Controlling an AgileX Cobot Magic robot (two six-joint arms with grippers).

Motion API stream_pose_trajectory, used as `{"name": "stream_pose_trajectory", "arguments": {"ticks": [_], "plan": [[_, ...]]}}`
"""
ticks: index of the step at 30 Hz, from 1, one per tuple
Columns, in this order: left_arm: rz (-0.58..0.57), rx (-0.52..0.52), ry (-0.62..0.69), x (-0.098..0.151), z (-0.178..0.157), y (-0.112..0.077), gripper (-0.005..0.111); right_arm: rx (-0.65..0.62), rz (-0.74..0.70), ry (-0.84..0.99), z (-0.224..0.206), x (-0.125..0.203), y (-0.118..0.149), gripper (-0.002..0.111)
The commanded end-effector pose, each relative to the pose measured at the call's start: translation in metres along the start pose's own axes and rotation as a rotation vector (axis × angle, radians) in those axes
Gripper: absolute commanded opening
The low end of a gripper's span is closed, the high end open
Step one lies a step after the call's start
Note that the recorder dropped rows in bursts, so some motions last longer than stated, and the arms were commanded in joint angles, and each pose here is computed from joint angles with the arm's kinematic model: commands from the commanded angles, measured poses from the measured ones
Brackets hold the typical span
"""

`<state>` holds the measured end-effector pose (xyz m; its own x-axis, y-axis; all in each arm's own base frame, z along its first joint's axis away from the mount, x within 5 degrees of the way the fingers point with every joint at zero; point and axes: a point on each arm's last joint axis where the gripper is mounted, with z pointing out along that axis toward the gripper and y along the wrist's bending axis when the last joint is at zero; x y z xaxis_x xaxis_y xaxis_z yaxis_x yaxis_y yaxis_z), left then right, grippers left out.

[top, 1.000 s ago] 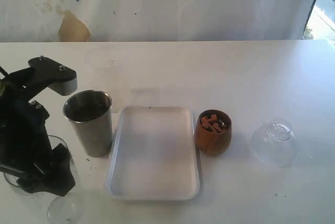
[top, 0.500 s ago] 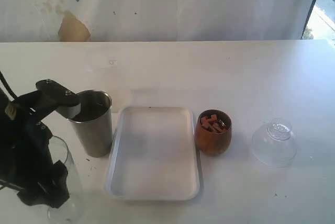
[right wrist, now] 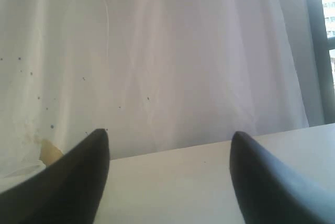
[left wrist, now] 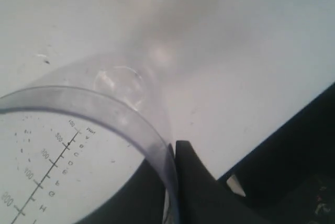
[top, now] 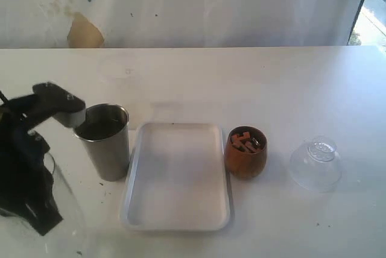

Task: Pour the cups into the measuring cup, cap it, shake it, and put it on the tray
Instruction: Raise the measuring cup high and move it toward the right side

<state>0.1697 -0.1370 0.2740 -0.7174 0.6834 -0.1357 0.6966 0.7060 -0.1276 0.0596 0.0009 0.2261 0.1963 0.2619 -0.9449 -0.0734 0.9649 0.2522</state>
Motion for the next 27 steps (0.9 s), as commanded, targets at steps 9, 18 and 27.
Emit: {"name": "stream_pose_trajectory", "arguments": {"ticks": [9, 18, 27], "plan": [[0.091, -0.093, -0.516, -0.049, -0.146, -0.03, 0.0, 0.003, 0.003, 0.005, 0.0, 0.0, 0.0, 0.061], [0.137, -0.144, -0.568, -0.16, -0.108, -0.017, 0.0, 0.003, 0.012, 0.005, 0.0, 0.0, 0.0, 0.061], [0.229, -0.155, -0.573, -0.24, -0.044, -0.014, 0.0, 0.002, 0.011, 0.002, 0.0, 0.0, 0.0, 0.061]]}}
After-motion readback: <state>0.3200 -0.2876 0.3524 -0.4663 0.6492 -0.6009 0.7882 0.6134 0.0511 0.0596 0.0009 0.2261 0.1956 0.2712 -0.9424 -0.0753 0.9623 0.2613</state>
